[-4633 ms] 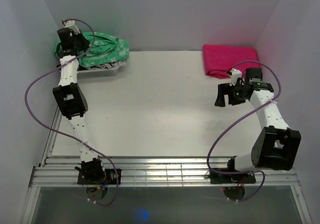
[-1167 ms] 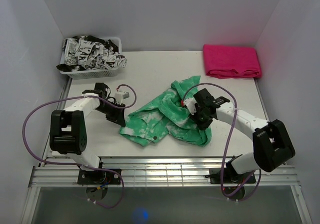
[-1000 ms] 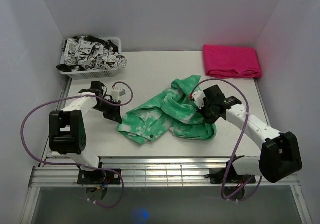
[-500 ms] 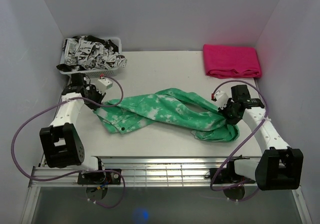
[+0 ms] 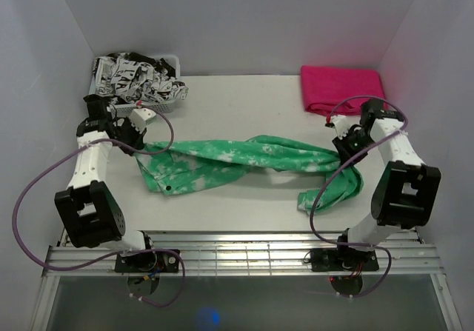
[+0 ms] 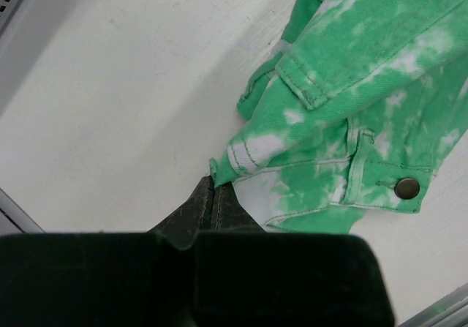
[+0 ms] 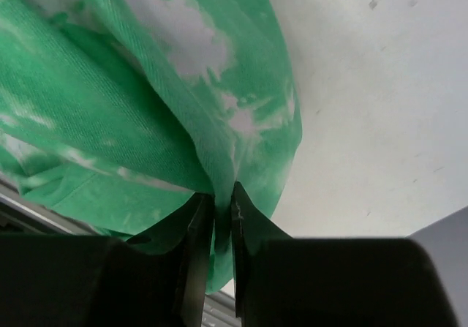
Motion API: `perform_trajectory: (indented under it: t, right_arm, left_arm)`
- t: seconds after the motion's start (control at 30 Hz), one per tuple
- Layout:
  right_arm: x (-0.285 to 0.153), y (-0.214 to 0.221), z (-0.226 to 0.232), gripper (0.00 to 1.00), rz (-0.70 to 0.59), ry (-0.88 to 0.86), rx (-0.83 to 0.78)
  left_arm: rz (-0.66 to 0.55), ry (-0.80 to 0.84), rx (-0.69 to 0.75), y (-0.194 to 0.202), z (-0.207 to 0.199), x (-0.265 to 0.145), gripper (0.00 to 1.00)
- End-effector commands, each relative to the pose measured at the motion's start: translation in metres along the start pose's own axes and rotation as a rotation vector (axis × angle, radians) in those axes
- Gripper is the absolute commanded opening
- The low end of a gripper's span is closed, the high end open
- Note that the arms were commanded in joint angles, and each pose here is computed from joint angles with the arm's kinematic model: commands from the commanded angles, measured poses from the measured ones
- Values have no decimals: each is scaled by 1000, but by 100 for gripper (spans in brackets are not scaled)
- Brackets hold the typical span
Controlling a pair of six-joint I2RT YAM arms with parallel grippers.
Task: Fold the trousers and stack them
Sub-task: Flatten the trousers out
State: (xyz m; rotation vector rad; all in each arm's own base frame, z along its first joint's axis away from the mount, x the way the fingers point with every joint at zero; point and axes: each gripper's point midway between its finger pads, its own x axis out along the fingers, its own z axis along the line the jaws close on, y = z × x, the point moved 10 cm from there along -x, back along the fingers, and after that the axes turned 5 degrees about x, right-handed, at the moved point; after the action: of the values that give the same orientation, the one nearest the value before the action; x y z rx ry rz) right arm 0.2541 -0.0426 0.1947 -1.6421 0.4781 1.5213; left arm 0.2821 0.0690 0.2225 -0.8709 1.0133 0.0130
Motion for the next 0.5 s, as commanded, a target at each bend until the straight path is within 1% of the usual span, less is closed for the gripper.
perform_trajectory:
  t: [0.0, 0.03, 0.07, 0.1, 0.17, 0.2, 0.27, 0.3, 0.37, 0.4, 0.43, 0.47]
  right_arm:
    - [-5, -47, -19, 30, -107, -24, 40]
    - [-6, -55, -21, 39, -112, -22, 41]
    - [-7, -59, -22, 53, -110, -36, 51]
    - [-12, -63, -24, 60, -120, -24, 52]
    - [-27, -67, -28, 80, -130, 45, 44]
    - [-31, -66, -28, 84, -128, 71, 46]
    - [-36, -59, -27, 85, -113, 107, 62]
    - [-46, -54, -20, 84, -129, 121, 69]
    - [-43, -38, -7, 82, -106, 95, 75]
    - [-49, -31, 3, 77, -118, 103, 68]
    - [-41, -19, 10, 73, -88, 79, 63]
    - [-46, -12, 17, 70, -100, 100, 50]
  left_arm:
    - [-30, 55, -113, -11, 16, 11, 0]
    - [-15, 72, -139, -10, 18, 14, 0]
    - [-6, 85, -160, -9, 25, 21, 0]
    - [0, 94, -189, -10, 26, 23, 0]
    - [16, 102, -218, -9, 32, 29, 0]
    - [24, 97, -243, -8, 33, 30, 0]
    - [36, 94, -271, -7, 37, 34, 0]
    - [48, 96, -303, -7, 39, 38, 0]
    - [57, 104, -322, -5, 40, 41, 0]
    - [61, 111, -333, -3, 39, 43, 0]
    - [63, 115, -338, -2, 38, 44, 0]
    - [66, 117, -342, -1, 37, 45, 0]
